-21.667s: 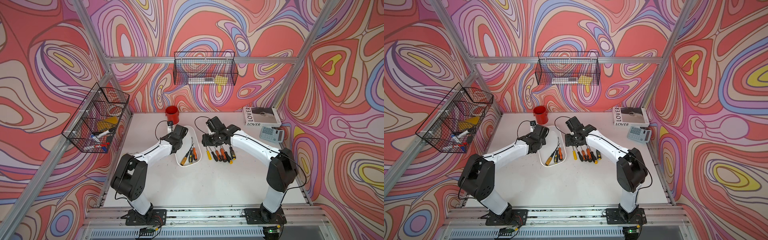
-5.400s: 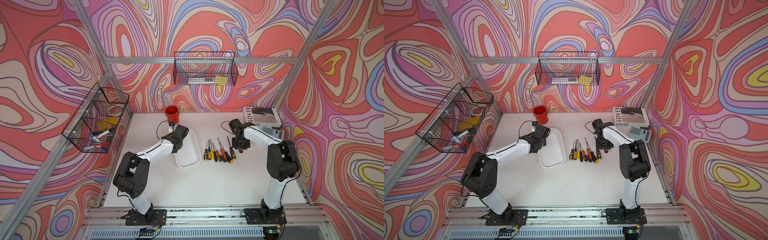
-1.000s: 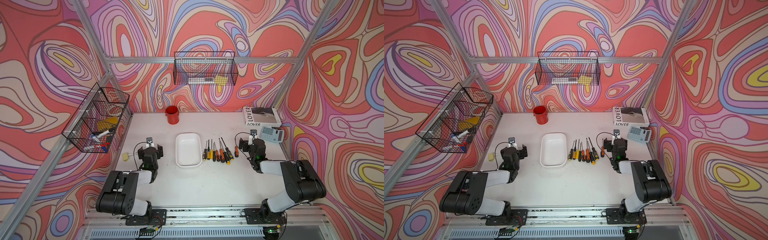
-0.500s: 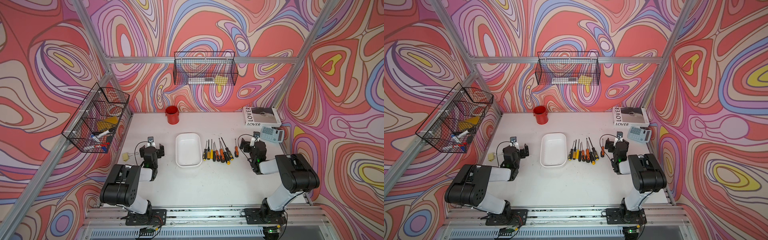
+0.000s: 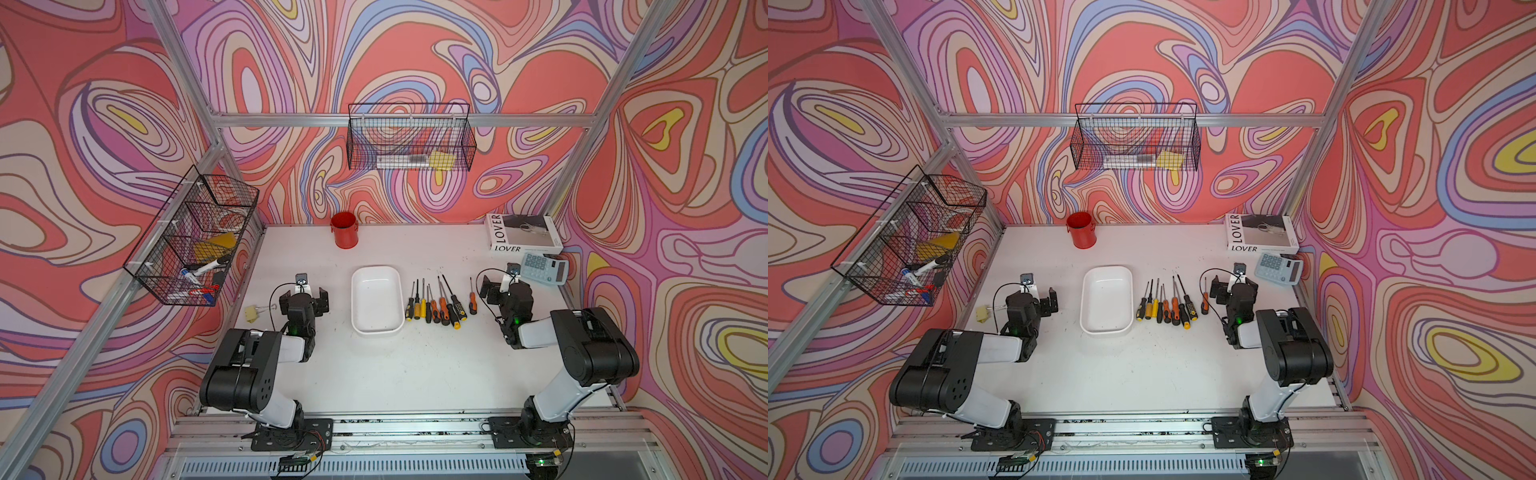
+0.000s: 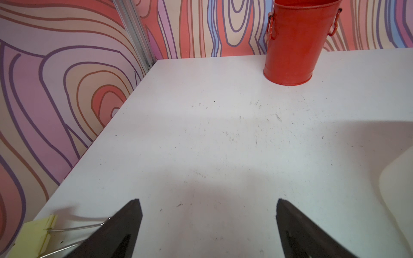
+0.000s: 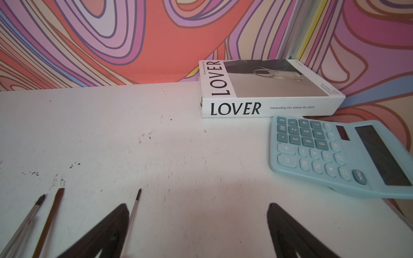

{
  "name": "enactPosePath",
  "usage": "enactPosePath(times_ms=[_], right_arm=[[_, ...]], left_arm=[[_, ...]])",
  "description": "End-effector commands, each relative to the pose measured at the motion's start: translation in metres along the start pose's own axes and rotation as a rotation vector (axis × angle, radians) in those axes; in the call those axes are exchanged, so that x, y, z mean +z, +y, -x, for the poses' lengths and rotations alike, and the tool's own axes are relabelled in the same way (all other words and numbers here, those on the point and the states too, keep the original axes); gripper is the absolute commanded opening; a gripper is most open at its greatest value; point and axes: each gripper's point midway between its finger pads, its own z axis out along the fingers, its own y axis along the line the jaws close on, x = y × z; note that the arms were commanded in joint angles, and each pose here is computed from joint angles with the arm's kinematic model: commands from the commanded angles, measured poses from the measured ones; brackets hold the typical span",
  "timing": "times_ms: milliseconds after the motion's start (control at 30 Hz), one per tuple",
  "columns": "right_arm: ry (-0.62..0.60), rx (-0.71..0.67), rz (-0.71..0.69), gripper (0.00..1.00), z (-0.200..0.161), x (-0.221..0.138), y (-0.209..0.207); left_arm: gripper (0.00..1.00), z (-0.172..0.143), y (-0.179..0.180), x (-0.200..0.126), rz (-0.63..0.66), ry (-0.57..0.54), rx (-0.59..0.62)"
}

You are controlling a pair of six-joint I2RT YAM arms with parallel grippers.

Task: Take out the screwdriver from the storage box
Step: Reset both arms

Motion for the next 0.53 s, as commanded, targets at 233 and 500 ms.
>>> enactPosePath(times_ms=[233, 500], right_arm=[[-0.015, 0.015, -0.007, 0.98, 0.0037, 0.0012, -0.0020], [-0.016, 0.015, -0.006, 0.98, 0.0039, 0.0012, -0.0019]], left_arm=[[0.99, 0.0050, 0.0000, 0.0023, -0.005, -0.014, -0.013], [0.99, 0.0054, 0.0007, 0.0015, -0.003, -0.018, -0.015]])
